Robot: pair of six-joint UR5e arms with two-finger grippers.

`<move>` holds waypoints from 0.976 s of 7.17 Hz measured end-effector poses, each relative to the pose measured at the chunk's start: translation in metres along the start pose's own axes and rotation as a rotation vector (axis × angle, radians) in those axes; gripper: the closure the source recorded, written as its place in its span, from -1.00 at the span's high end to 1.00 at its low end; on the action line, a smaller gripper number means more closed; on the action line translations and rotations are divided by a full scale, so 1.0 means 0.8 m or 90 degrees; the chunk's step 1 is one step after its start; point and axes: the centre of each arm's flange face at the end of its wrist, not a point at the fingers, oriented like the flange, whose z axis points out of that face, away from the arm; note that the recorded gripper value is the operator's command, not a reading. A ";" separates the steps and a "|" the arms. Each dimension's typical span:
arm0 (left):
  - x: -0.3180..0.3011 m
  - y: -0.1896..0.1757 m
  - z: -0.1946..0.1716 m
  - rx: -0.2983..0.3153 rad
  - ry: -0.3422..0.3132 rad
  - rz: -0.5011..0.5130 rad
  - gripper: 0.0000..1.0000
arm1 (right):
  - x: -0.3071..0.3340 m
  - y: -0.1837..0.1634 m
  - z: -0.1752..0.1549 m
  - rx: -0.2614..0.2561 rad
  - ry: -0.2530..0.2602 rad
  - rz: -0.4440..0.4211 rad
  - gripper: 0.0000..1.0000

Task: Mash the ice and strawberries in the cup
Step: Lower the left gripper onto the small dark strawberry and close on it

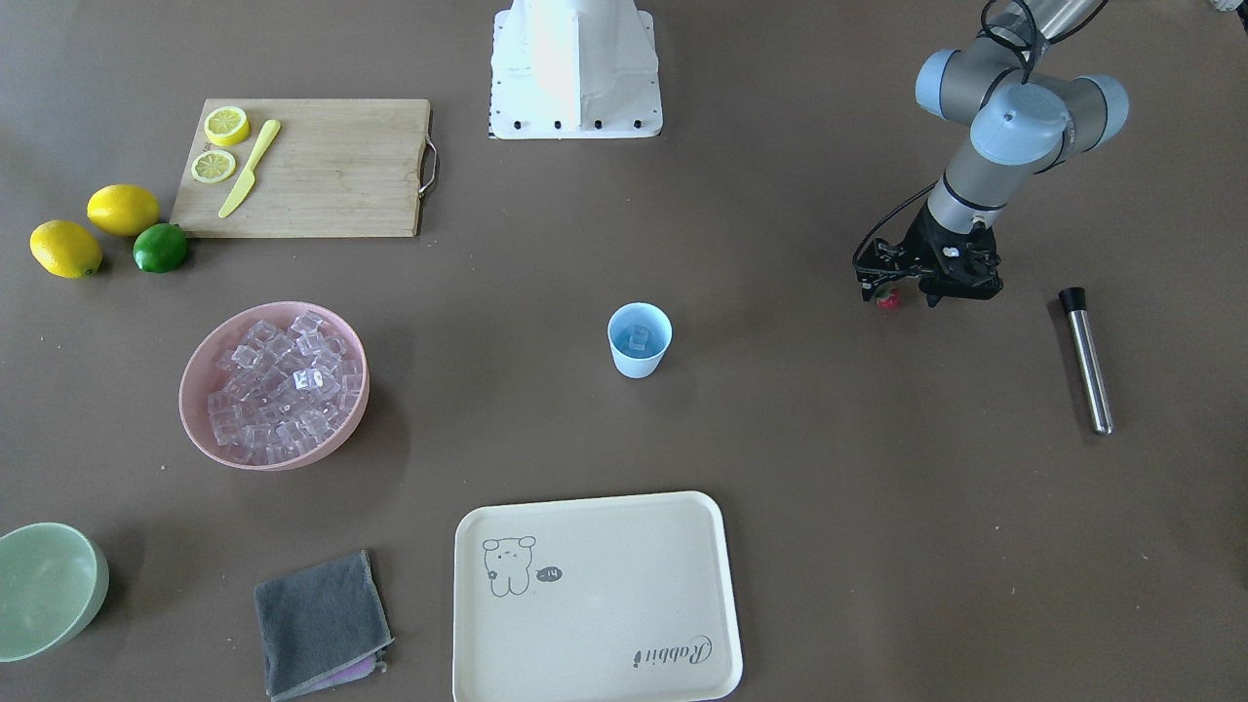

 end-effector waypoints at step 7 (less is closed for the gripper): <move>0.009 -0.002 -0.002 0.016 -0.016 0.006 0.08 | 0.006 0.006 0.007 0.002 -0.003 0.003 0.96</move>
